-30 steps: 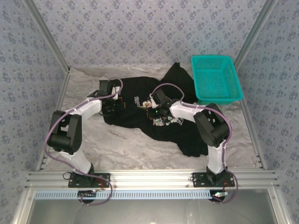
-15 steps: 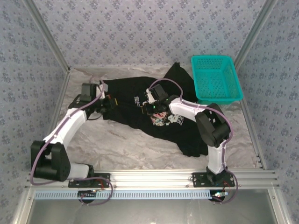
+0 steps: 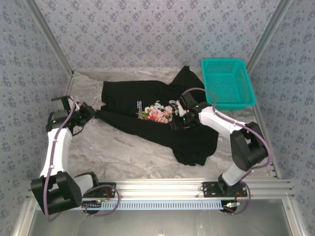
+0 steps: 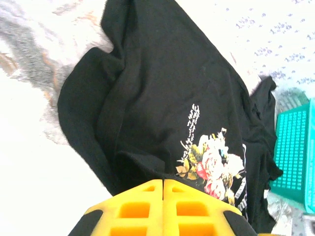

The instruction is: Fold the inside-out t-shirt

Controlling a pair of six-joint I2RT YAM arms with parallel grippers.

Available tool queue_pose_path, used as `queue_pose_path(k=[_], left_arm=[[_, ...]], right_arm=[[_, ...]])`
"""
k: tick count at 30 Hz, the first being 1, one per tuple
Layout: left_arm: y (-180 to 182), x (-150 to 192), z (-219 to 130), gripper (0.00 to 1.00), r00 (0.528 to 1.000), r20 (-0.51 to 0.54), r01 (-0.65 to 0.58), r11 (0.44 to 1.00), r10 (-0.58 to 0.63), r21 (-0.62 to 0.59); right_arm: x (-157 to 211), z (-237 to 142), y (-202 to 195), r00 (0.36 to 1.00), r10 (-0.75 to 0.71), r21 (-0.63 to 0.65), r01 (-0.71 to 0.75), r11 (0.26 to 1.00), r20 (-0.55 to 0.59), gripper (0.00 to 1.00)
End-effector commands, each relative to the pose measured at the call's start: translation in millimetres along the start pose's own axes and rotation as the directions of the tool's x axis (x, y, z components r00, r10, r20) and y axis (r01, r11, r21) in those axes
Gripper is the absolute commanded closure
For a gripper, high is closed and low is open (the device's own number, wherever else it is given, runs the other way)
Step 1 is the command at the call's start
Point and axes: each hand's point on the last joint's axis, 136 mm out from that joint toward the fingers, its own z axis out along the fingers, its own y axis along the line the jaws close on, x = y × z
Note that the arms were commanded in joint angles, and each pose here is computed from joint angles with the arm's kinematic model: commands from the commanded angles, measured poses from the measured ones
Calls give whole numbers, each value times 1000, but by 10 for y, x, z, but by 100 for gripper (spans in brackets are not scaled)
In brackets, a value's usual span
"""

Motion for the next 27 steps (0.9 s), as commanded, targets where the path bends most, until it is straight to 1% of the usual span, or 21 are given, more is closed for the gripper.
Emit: queue_pose_path(k=[1,5,8,11,14,17,19,21,23,25,26,27], left_arm=[[-56,6,-130,100,1000,-15,-7,1000,7,20],[5,-138,-270,100,999,54,-4,1000,4,-8],[113,-259,-343,100,993,114,-13,997,21,-71],[165,-336,-334,100,990,138,-13,995,27,-96],[126,-361,-315,100,991,132,-12,997,21,-73],[121,-368,-332,100,991,129,-27,996,37,-82],[114,-356,-329,100,992,118,-35,996,44,-81],[117,-337,-310,100,994,103,-35,996,42,-77],[95,-328,-300,100,994,94,-40,997,46,-66],[83,-324,-303,100,994,92,-46,997,52,-65],[79,-321,-304,100,994,93,-52,997,58,-66],[81,-319,-302,100,994,93,-54,996,60,-69]], right_arm=[[110,160,-314,992,106,86,-101,991,-63,51],[-107,412,-366,990,116,101,-107,989,-78,54],[-435,588,-292,994,92,91,-86,992,-63,55],[-752,754,-187,997,68,65,-64,996,-48,56],[-1100,805,-37,1000,20,39,-20,999,-20,57],[-1235,641,95,999,-38,28,38,999,8,56],[-1133,431,105,997,-72,46,71,996,28,54],[-916,197,86,995,-95,56,92,994,44,51],[-601,-29,17,993,-103,76,98,992,57,45],[-268,-186,-45,997,-70,84,66,994,46,41],[6,-193,-124,999,-37,90,36,995,6,41],[149,-229,-165,1000,-9,95,10,995,-10,41]])
